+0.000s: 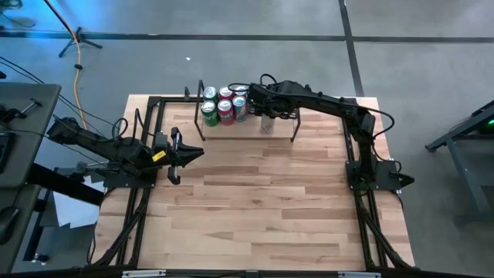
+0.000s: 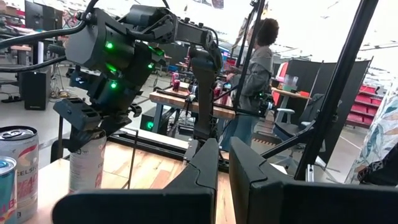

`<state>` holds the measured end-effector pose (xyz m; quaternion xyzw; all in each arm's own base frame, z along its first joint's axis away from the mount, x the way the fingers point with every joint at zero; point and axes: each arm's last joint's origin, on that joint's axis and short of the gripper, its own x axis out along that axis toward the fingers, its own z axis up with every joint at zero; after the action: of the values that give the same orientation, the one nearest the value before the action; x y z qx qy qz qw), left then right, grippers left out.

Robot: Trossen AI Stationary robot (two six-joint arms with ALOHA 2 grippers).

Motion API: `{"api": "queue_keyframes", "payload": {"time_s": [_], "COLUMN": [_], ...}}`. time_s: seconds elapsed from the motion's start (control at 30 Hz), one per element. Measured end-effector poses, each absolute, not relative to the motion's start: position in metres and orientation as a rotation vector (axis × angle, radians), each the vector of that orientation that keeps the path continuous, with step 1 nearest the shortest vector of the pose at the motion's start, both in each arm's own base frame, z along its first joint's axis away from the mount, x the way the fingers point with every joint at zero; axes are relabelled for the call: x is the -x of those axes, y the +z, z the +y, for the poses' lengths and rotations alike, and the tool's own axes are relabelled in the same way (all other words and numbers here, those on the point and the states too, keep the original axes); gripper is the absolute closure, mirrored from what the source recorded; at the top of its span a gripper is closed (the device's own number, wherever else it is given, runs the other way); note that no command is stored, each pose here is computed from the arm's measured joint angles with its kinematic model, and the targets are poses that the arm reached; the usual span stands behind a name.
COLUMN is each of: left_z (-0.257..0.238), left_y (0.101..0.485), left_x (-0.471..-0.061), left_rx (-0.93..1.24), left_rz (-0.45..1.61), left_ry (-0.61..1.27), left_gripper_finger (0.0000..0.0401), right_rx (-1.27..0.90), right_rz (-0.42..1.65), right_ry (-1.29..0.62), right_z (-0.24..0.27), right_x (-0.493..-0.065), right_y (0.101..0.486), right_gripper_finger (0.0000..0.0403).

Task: Place canned beverage on shelf
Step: Put the white pink soda can on the shelf aligned with the white pink soda can

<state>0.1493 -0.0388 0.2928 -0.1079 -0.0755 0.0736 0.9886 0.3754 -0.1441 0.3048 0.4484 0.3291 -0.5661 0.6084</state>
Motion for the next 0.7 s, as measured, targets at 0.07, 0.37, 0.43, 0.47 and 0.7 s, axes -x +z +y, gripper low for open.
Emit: {"api": "queue_keyframes", "payload": {"time_s": [0.07, 0.37, 0.43, 0.47, 0.7], "left_z": [-0.039, -0.039, -0.039, -0.039, -0.039], "left_y": [0.293, 0.292, 0.292, 0.292, 0.292], "left_x": [-0.149, -0.149, -0.149, -0.149, -0.149], "left_rx": [0.217, 0.215, 0.214, 0.214, 0.214], "left_rz": [-0.151, -0.146, -0.146, -0.146, -0.145], "left_ry": [0.147, 0.148, 0.148, 0.148, 0.148], "left_gripper_finger": [0.0401, 0.0401, 0.0401, 0.0401, 0.0401], "right_rx": [-1.035, -0.964, -0.940, -0.933, -0.859], "right_rz": [0.760, 0.816, 0.829, 0.824, 0.801], "right_ry": [-1.308, -1.261, -1.243, -1.235, -1.161], "right_z": [-0.144, -0.152, -0.154, -0.155, -0.167], "right_x": [-0.375, -0.369, -0.368, -0.367, -0.359], "right_y": [0.305, 0.316, 0.321, 0.325, 0.357], "right_gripper_finger": [0.0107, 0.0105, 0.0105, 0.0105, 0.0105]}}
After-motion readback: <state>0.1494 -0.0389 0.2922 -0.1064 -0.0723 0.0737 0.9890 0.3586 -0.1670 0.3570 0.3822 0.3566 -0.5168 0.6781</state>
